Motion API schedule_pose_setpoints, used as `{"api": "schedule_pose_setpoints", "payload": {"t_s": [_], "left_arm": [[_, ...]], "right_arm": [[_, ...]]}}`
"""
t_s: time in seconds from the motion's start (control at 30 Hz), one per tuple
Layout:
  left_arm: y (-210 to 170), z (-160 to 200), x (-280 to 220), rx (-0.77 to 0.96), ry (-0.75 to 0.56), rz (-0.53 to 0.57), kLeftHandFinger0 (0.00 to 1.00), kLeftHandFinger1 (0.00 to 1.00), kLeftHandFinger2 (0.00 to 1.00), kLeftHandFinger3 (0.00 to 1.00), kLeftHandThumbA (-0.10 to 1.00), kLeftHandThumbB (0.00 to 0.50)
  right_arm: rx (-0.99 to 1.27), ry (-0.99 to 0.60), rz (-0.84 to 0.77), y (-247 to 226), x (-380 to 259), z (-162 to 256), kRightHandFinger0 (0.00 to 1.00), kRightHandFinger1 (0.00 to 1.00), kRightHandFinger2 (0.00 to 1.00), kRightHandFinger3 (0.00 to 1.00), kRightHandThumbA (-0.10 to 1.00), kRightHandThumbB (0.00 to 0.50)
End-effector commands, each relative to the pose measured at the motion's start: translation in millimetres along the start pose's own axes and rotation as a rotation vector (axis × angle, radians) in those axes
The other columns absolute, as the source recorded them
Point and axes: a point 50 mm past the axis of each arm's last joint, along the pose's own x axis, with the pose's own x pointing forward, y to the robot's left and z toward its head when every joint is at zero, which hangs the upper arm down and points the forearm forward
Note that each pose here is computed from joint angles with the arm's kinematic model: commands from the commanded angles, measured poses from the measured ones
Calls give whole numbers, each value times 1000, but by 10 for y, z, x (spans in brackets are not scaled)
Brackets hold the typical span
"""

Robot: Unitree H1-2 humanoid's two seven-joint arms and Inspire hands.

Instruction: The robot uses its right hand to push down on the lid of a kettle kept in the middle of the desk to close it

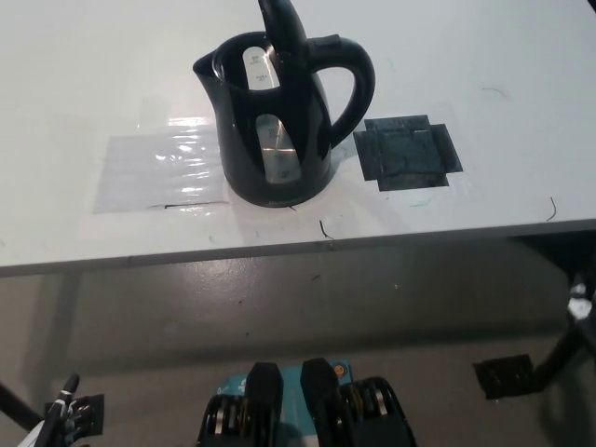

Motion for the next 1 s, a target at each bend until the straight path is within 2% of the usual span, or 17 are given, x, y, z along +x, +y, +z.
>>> {"api": "schedule_pose_setpoints", "payload": {"t_s": [0.0,0.07,0.1,0.2,0.3,0.33,0.37,0.43,0.5,0.53,0.6,0.77,0.87,0.97], "left_arm": [[175,110,-51,13,-20,2,1000,1000,1000,1000,1000,113],[177,93,-55,12,-15,3,1000,1000,1000,1000,1000,117],[167,100,-65,10,-16,3,1000,1000,1000,1000,1000,112],[159,50,-82,-5,-4,3,1000,1000,1000,1000,1000,107],[127,-6,-87,-21,8,-9,1000,1000,1000,1000,1000,100],[106,-35,-102,-16,10,-13,1000,1000,1000,1000,1000,98],[102,-82,-126,-17,20,-12,1000,1000,1000,1000,1000,96],[108,-122,-161,-10,34,-5,1000,1000,1000,1000,1000,107],[101,-175,-198,-9,46,-10,1000,1000,1000,1000,1000,107],[97,-209,-205,-7,55,-16,1000,1000,1000,1000,1000,112],[79,-248,-206,10,55,-29,1000,1000,1000,1000,1000,104],[65,-349,-273,20,83,-46,1000,1000,1000,1000,1000,116],[35,-400,-291,27,94,-47,1000,1000,1000,1000,1000,130],[11,-430,-313,26,103,-66,1000,1000,1000,1000,1000,112]], "right_arm": [[-209,-419,80,315,533,1835,1000,1000,1000,1000,374,32],[-263,-460,101,414,674,2089,1000,1000,1000,1000,356,82],[-317,-513,118,539,809,2366,1000,1000,1000,1000,349,92],[-322,-533,148,784,952,2624,1000,1000,1000,1000,319,101],[-334,-555,203,1101,1184,2813,1000,1000,1000,1000,388,131],[-339,-544,225,1222,1277,2835,1000,1000,1000,1000,355,133],[-341,-524,249,1326,1347,2818,1000,1000,1000,1000,341,125],[-339,-487,290,1660,1540,2845,1000,1000,1000,1000,200,91],[-340,-479,290,1676,1533,2810,1000,1000,1000,1000,193,91],[-260,-435,309,1890,1634,2795,1000,1000,1000,1000,120,16],[-171,-364,330,2017,1765,2730,1000,1000,1000,1000,184,0],[-13,-191,345,2394,1987,2517,1000,1000,1000,1000,243,4],[-7,-106,375,2637,2047,2365,1000,1000,1000,1000,273,34],[-22,-40,398,2880,2051,2234,1000,1000,1000,1000,323,46]]}}
